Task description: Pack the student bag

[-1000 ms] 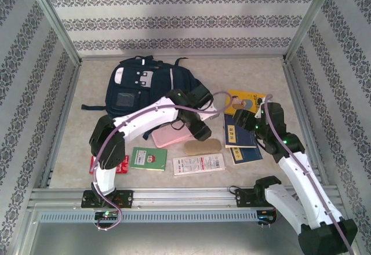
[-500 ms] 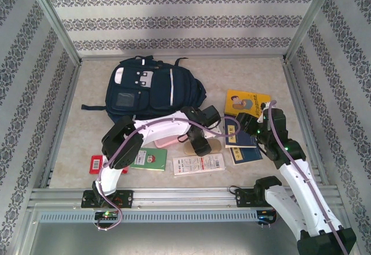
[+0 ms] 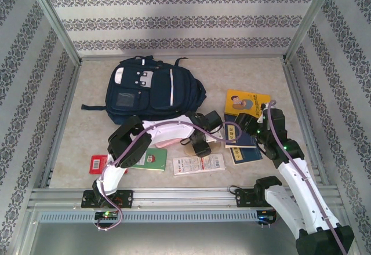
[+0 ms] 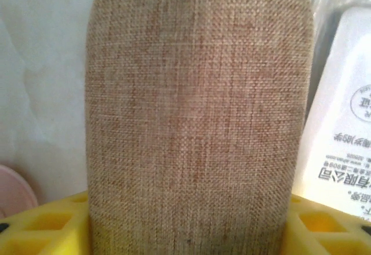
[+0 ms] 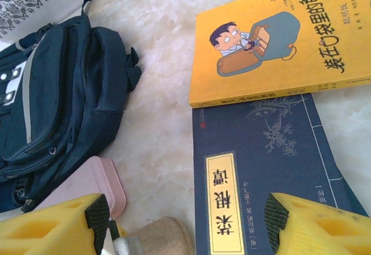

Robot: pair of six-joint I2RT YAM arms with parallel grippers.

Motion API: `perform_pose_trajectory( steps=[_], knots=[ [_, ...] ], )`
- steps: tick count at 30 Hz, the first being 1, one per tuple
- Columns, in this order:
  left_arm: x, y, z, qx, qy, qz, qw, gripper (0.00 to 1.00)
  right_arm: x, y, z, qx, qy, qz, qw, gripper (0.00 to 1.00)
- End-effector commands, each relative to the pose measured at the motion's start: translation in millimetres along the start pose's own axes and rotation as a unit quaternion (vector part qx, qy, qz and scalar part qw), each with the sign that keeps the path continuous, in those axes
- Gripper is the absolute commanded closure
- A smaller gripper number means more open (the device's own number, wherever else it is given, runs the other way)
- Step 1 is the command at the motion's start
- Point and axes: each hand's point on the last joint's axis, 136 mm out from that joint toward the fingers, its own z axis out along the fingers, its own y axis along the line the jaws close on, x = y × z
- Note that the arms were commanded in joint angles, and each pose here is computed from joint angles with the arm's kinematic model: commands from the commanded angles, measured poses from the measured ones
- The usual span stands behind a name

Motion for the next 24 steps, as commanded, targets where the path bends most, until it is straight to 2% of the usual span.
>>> perform_pose_trajectory(
  steps=[1,3,6,11,15,18,21,24],
  knots=[
    [-4,1,-2,-0.020,-0.011,0.027,0.999,0.63,-4,1,-5,-0.004,-0.012,0.002,1.000,0.28],
    [-7,5,-16,-0.037,-0.030,0.033,0.998,0.73,-5,-1,-8,0.002,-0.017,0.003,1.000,0.29],
    [-15,15,-43,-0.064,-0.066,0.033,0.995,0.77,-8,-3,-12,0.009,-0.024,0.009,1.000,0.29],
    [-28,29,-98,-0.096,-0.134,0.013,0.986,0.78,-15,-4,-21,0.015,-0.039,0.031,0.999,0.28],
    [-33,29,-132,-0.104,-0.182,0.001,0.978,0.78,-15,11,-20,-0.026,-0.023,0.053,0.998,0.27],
    [-30,27,-147,-0.107,-0.201,0.000,0.974,0.77,-4,48,-12,-0.122,0.038,0.067,0.989,0.26],
    [-23,27,-154,-0.115,-0.203,0.011,0.972,0.77,17,91,-12,-0.235,0.138,0.094,0.958,0.25],
    [-18,25,-164,-0.122,-0.217,0.025,0.968,0.77,32,114,-21,-0.291,0.207,0.091,0.930,0.24]
  ],
)
